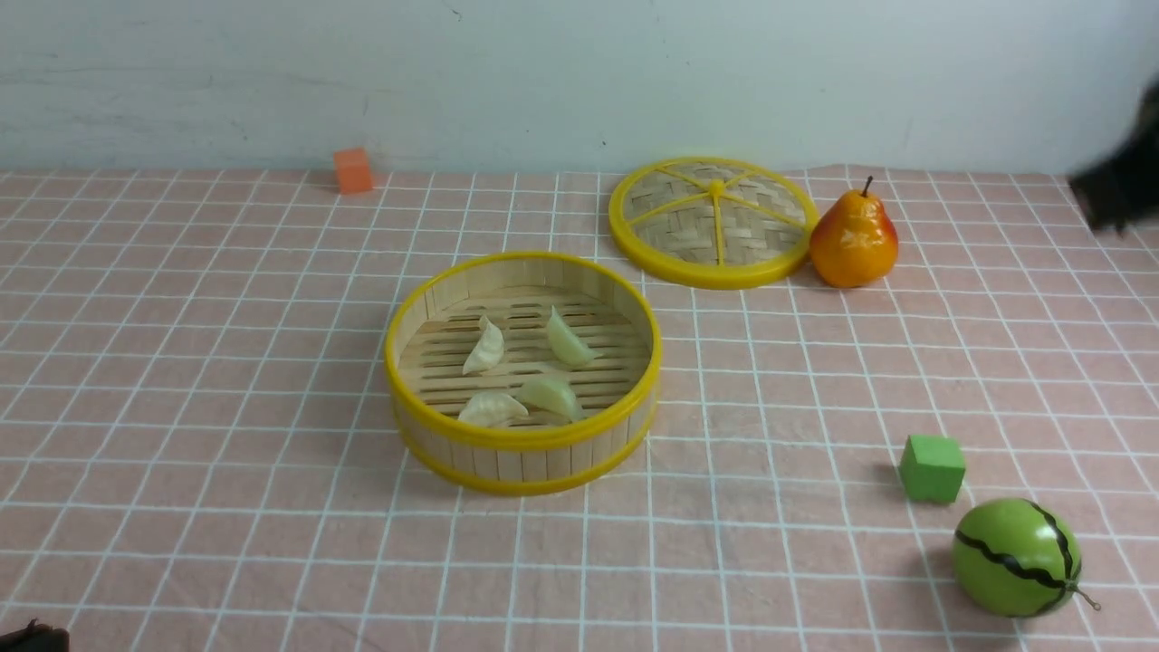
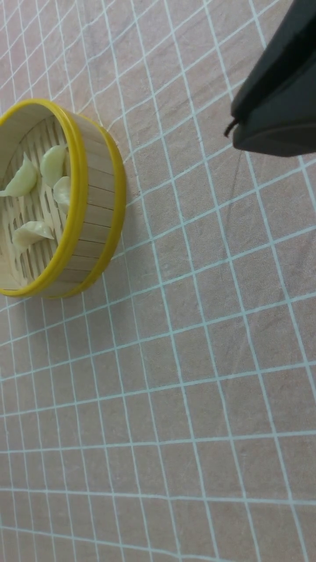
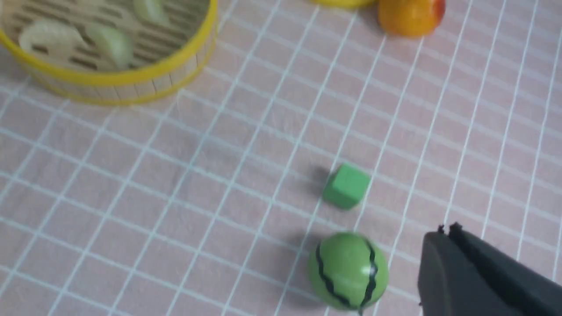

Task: Put the dumplings into the steamer on the table with the pink tablecloth.

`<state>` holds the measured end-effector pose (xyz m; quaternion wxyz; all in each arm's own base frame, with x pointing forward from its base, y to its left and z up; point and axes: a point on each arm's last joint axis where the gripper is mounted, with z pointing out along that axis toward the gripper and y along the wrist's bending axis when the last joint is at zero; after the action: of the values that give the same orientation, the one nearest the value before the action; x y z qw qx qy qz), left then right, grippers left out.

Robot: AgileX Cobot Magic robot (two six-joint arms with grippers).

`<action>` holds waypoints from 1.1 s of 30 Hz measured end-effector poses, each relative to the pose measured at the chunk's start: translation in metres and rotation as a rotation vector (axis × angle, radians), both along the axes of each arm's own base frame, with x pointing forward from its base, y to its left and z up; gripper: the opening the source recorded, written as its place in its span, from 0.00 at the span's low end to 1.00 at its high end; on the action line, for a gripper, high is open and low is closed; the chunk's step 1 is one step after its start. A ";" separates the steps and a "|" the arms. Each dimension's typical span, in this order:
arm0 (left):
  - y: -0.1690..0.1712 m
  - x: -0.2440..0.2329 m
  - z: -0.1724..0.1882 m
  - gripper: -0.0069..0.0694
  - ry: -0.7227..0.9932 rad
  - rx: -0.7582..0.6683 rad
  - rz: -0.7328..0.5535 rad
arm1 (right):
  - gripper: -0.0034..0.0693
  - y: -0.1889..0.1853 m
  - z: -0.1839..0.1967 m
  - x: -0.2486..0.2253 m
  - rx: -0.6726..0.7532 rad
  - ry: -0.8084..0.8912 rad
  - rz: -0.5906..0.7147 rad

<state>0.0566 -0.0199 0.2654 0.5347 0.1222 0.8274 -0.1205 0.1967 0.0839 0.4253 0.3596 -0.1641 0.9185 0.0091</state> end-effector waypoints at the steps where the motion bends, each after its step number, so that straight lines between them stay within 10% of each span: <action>1: 0.000 0.000 0.000 0.07 0.000 0.000 0.000 | 0.02 -0.002 -0.005 -0.003 0.008 0.002 -0.008; 14: 0.000 0.000 0.000 0.08 0.003 0.001 0.000 | 0.02 -0.033 -0.166 -0.075 0.184 -0.148 -0.001; 33: 0.000 0.000 -0.001 0.10 0.014 0.006 0.002 | 0.02 -0.076 -0.227 -0.133 0.336 -0.749 -0.145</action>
<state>0.0562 -0.0196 0.2641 0.5288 0.1223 0.8315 -0.1184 0.0632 0.0083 0.1984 0.6905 -0.0299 0.7190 0.0729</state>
